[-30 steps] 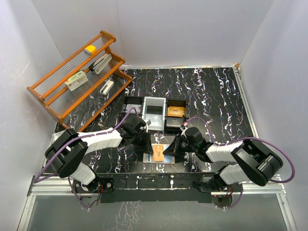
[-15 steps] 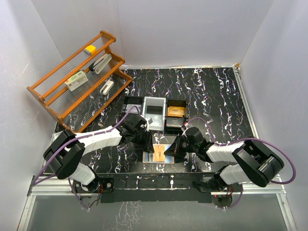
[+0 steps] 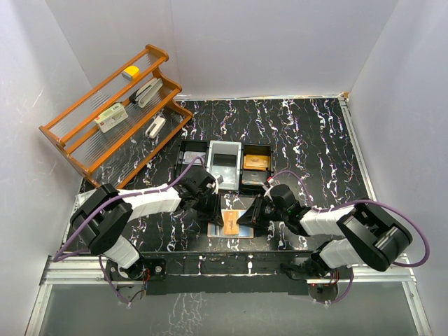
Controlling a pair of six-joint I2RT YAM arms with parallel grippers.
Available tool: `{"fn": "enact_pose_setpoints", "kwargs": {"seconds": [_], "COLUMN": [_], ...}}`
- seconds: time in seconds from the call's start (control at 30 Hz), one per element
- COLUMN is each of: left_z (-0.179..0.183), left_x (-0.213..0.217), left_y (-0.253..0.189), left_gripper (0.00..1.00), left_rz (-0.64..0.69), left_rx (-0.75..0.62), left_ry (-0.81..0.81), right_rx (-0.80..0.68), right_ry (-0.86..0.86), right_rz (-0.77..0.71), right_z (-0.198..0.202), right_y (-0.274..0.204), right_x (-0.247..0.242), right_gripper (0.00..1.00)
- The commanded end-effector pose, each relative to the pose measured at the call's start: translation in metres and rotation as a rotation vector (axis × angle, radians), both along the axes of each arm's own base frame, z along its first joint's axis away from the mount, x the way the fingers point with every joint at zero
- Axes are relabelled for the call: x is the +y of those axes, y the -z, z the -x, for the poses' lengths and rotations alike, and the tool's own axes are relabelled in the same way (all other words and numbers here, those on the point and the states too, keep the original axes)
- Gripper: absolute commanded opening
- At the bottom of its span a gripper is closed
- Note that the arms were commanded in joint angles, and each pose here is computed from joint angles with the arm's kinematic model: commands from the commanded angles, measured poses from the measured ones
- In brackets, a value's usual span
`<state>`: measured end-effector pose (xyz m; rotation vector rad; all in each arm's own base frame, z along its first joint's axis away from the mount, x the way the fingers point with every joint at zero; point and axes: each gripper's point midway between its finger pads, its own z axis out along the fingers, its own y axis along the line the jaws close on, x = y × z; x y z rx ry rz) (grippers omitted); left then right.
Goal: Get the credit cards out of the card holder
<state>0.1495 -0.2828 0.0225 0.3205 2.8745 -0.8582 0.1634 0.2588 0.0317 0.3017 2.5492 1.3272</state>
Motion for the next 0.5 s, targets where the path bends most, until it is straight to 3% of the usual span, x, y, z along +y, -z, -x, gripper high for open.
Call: {"fn": "enact_pose_setpoints", "kwargs": {"seconds": [0.0,0.2,0.47], "left_z": [0.022,0.025,0.025], "left_x": [0.034,0.038,0.039], "left_y": [0.034,0.039,0.04], "left_gripper": [0.08,0.05,0.02], "left_rz": [-0.154,-0.173,-0.176], "left_rx": [0.064,0.072,0.073], "left_ry": [-0.002,-0.001,-0.002], "right_rx": [-0.04,-0.022,-0.048], "right_ry": [0.008,-0.01,-0.024], "right_rz": [-0.064,-0.067,-0.11], "right_z": [-0.011,-0.009,-0.011], "right_y": [-0.013,-0.002,-0.008], "right_x": [0.01,0.012,0.017], "right_gripper": [0.13,0.21,0.2]}}
